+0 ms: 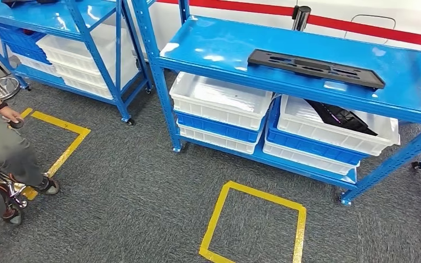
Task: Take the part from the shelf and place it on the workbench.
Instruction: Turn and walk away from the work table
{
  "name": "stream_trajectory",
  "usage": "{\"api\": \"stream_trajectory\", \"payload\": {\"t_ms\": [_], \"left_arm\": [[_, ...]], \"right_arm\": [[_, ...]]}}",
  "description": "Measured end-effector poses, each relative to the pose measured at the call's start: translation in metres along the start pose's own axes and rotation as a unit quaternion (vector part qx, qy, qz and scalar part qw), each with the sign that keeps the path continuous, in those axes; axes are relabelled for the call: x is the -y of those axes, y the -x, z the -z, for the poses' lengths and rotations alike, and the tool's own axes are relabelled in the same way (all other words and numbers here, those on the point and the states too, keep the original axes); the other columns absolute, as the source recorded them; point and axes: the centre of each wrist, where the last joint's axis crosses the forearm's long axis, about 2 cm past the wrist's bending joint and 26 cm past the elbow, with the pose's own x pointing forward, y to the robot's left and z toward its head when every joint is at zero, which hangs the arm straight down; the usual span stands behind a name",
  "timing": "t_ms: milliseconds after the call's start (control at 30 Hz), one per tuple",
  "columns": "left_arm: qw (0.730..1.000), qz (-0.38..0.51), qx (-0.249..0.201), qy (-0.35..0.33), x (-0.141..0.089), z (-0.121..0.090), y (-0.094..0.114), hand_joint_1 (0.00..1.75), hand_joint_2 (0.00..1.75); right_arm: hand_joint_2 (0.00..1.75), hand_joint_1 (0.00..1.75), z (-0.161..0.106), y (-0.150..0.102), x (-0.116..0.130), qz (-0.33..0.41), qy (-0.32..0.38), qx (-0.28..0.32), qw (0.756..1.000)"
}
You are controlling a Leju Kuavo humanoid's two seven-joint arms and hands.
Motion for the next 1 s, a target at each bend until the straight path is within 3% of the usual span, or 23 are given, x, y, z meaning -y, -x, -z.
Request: {"api": "stream_trajectory", "payload": {"t_ms": [1000], "left_arm": [[1.000,0.006,-0.012,-0.002,-0.0001,0.0003,-0.0006,0.00,0.00]], "right_arm": [[0.00,0.00,0.0008,0.0031,0.0043,0.021,-0.008,-0.020,1.000]]}}
